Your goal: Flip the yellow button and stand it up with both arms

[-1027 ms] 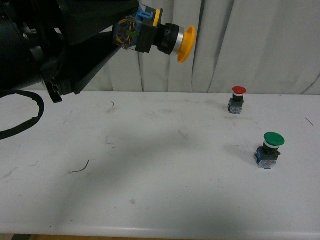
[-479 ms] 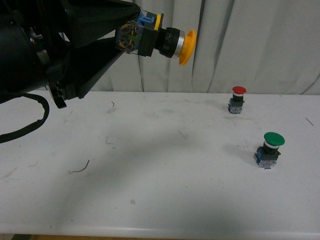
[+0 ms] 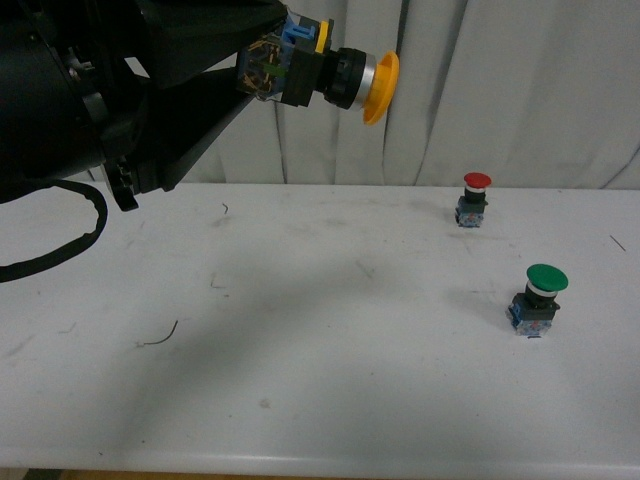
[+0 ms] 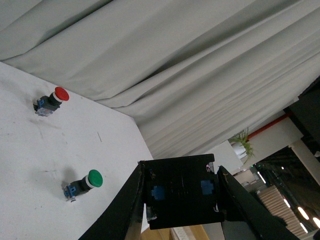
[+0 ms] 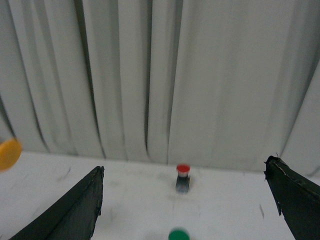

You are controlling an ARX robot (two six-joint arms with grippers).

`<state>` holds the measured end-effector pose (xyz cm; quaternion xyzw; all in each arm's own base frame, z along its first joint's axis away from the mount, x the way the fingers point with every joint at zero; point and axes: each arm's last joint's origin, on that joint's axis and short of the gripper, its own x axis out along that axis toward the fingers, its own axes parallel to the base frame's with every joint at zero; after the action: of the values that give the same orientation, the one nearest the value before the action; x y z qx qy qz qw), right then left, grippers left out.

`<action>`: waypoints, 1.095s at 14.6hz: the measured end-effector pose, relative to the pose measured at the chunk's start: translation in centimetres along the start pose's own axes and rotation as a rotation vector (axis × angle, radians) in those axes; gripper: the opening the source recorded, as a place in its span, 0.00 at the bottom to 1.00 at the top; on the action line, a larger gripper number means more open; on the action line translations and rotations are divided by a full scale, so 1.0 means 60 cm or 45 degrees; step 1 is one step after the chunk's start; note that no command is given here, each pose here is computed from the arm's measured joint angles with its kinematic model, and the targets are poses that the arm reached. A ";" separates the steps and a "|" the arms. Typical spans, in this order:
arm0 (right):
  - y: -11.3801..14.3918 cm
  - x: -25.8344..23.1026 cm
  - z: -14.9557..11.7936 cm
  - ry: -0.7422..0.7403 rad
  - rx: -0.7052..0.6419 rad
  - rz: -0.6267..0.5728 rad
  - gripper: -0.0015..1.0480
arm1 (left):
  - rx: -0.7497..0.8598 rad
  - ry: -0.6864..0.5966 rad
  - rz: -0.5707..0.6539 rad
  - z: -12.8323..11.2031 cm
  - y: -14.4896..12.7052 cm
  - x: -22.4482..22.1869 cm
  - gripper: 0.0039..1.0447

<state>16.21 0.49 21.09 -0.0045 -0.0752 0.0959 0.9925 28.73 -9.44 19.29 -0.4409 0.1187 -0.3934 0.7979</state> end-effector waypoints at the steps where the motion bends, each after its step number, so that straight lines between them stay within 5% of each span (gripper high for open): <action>1: -0.006 0.049 0.021 -0.070 -0.017 -0.006 0.94 | 0.001 0.000 -0.003 -0.001 -0.001 0.001 0.33; 4: -0.020 0.180 0.008 0.035 0.044 -0.005 0.94 | 0.012 -0.005 -0.018 0.001 -0.008 0.001 0.33; 7: 0.004 0.203 0.028 -0.079 0.230 0.233 0.94 | 0.035 -0.013 -0.033 0.004 -0.015 0.002 0.33; 9: 0.020 0.186 0.016 -0.141 0.450 0.489 0.94 | 0.047 -0.012 -0.039 0.004 -0.017 0.003 0.33; 10: 0.028 0.181 -0.013 -0.018 0.663 0.567 0.94 | 0.051 -0.013 -0.040 0.005 -0.017 0.004 0.33; 14: 0.070 0.179 -0.093 0.429 1.382 0.595 0.94 | 0.060 -0.019 -0.049 0.005 -0.021 0.008 0.33; 16: 0.079 0.186 -0.094 0.478 1.560 0.574 0.94 | 0.060 -0.016 -0.051 0.004 -0.021 0.008 0.33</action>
<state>26.99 7.31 17.09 0.5264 0.1690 0.3234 0.7679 28.54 -10.03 20.53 -0.4267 0.0954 -0.4092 0.8008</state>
